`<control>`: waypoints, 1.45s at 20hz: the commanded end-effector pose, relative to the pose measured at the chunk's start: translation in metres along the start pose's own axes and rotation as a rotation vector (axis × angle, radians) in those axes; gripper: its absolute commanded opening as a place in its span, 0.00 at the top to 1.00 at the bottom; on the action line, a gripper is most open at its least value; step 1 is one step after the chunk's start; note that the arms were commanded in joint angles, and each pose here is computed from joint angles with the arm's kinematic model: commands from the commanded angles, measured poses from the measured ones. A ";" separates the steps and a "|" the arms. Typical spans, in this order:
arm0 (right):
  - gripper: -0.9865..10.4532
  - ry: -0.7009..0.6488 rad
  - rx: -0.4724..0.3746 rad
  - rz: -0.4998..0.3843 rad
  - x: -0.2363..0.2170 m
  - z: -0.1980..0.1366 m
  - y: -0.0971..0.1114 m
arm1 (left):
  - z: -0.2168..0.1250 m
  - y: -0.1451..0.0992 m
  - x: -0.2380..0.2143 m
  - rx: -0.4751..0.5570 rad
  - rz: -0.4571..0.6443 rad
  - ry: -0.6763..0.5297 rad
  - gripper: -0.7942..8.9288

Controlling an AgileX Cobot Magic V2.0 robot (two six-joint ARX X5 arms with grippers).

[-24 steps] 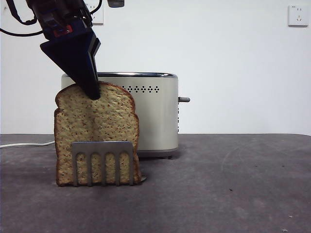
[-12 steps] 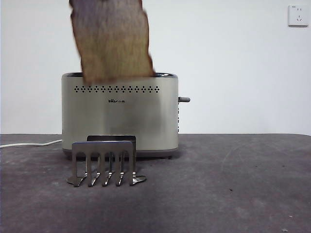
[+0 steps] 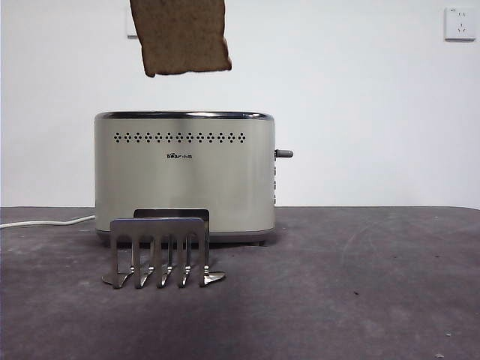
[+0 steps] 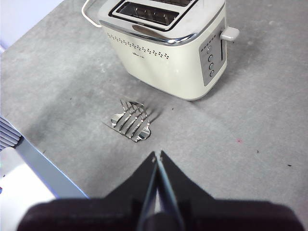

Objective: Pick up a slice of bread from the rack,put the bread on the toaster,press the button

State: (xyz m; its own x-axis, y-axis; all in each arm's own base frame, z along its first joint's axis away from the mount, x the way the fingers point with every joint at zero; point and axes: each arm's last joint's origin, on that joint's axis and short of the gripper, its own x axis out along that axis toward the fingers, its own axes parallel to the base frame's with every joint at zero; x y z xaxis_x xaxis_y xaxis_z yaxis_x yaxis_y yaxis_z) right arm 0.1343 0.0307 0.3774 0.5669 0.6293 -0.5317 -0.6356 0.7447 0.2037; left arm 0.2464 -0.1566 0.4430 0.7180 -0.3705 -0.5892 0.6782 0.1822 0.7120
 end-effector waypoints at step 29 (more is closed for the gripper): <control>0.92 0.021 0.005 0.007 0.023 0.010 -0.018 | -0.047 0.013 0.123 -0.185 -0.135 0.068 0.59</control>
State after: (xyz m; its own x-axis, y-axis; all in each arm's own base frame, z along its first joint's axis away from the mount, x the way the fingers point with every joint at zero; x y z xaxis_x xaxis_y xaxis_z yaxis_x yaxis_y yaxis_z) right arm 0.1648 0.0339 0.3693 0.5515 0.6273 -0.5498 -0.6295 0.7455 0.2192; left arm 0.3521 -0.1571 0.3617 0.6213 -0.3375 -0.7072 0.7835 0.2793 0.5551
